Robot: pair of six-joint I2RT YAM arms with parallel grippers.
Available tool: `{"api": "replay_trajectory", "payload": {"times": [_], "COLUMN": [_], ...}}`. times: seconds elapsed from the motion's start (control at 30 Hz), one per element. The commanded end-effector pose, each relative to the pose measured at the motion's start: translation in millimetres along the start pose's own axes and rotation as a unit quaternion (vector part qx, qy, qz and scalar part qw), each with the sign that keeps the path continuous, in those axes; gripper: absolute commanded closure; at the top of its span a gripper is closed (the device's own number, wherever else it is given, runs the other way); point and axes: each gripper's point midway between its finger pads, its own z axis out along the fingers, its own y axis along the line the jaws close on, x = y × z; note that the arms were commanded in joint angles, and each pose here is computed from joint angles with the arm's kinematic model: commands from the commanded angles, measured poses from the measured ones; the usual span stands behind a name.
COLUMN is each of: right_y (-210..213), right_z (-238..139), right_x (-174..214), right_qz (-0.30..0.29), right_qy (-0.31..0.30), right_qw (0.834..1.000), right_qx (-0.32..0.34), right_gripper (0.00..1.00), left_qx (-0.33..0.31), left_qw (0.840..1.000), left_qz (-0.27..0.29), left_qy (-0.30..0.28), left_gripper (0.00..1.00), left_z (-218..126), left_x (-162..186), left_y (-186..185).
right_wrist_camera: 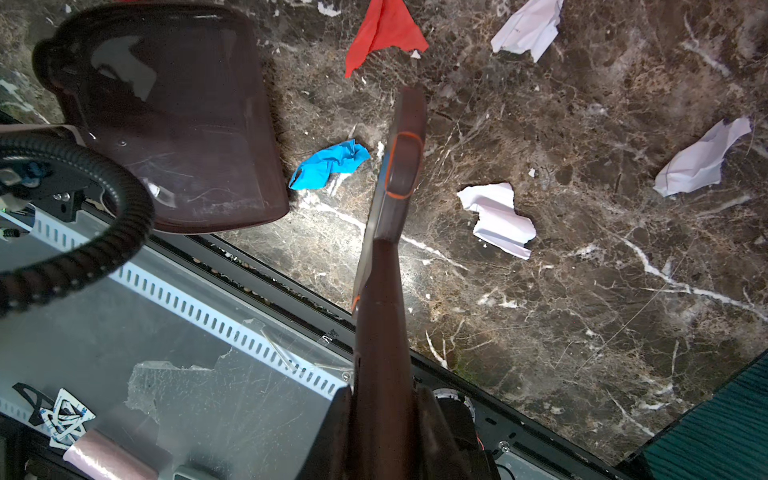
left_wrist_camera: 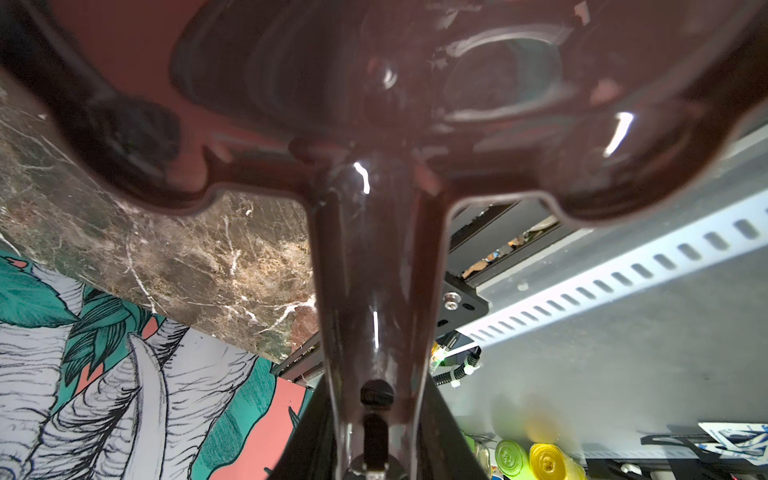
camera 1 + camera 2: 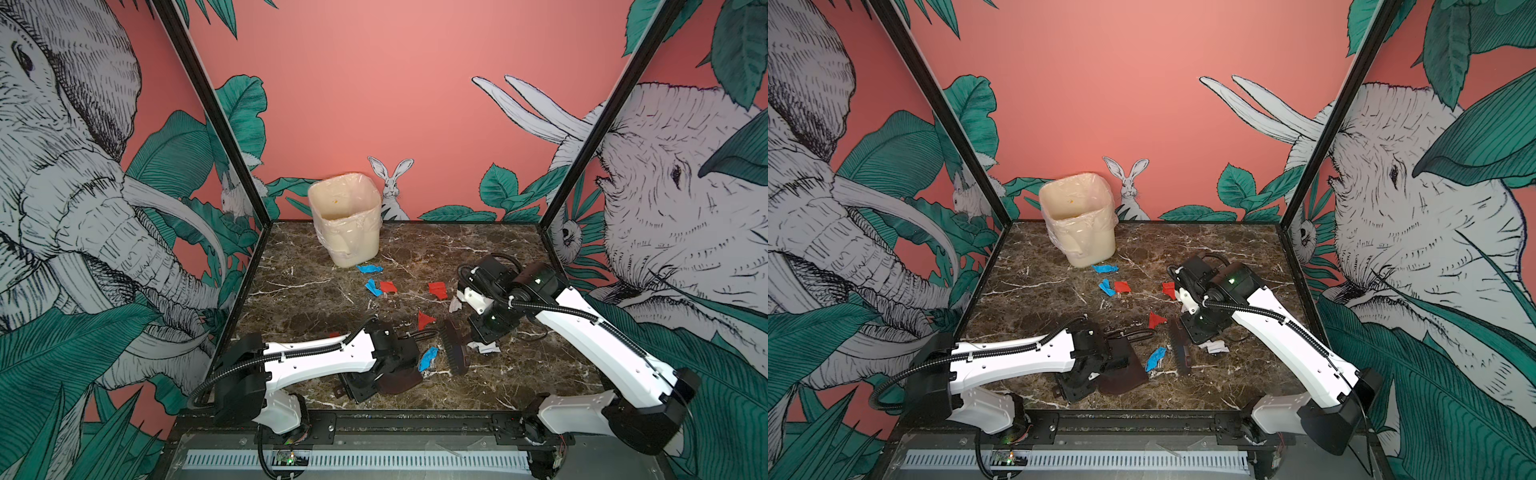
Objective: Sweep away the paper scraps from the table
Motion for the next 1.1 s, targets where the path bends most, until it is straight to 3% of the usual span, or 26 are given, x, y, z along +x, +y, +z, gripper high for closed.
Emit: {"api": "replay_trajectory", "payload": {"times": [0.0, 1.07], "right_y": [2.4, 22.1], "right_z": [1.9, 13.2], "right_x": [1.2, -29.8], "right_qz": [-0.004, -0.036], "right_qy": [0.007, 0.024], "right_qw": [1.000, 0.998], "right_qx": [-0.003, -0.036], "right_gripper": [1.00, 1.00], "left_qx": [0.004, 0.015], "left_qw": [1.000, 1.000], "left_qz": [0.002, 0.001], "left_qy": [-0.006, -0.022], "left_gripper": [1.00, 1.00], "left_z": [0.5, 11.2], "left_x": [4.0, 1.8], "left_y": [-1.8, -9.0]}}
